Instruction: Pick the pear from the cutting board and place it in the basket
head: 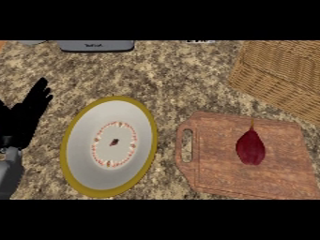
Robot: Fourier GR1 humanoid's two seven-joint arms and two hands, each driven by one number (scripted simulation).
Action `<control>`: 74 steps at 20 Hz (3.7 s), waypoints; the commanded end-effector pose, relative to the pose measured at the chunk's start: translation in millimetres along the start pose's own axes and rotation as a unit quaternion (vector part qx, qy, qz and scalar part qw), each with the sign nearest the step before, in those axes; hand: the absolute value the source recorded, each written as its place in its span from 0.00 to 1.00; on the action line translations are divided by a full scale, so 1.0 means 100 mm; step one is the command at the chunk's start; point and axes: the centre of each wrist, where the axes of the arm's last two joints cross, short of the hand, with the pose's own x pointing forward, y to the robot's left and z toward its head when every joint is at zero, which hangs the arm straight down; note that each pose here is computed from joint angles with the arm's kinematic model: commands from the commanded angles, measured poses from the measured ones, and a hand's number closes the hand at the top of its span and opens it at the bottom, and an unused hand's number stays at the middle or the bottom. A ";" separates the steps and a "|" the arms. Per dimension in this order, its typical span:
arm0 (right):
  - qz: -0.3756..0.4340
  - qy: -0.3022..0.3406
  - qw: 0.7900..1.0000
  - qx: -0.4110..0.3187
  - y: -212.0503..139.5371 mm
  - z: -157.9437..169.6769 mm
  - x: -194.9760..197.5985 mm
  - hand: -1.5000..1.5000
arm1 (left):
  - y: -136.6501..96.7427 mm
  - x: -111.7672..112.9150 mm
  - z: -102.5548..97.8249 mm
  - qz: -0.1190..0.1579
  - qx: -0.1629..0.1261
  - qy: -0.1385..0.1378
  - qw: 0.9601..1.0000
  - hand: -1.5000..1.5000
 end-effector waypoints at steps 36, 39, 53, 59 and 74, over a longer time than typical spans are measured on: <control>-0.035 -0.012 0.999 -0.027 2.02 -1.05 -1.27 0.00 | -0.17 -0.07 0.06 0.000 -0.011 0.001 1.000 0.50; -0.036 -0.016 0.999 -0.014 1.79 -0.76 -1.17 0.00 | -0.05 0.03 0.00 0.000 -0.007 0.004 1.000 0.50; -0.029 -0.036 0.999 0.007 2.28 -1.02 -1.17 0.00 | 0.03 -0.13 0.04 0.000 -0.008 0.003 1.000 0.50; -0.007 -0.014 1.000 0.010 2.47 -0.87 -1.14 0.00 | 0.13 -0.12 0.03 0.003 -0.006 -0.003 1.000 0.50; 0.065 -0.037 0.997 0.034 2.63 -1.23 -1.16 1.00 | 0.01 -0.10 -0.08 0.008 -0.008 -0.011 1.000 0.50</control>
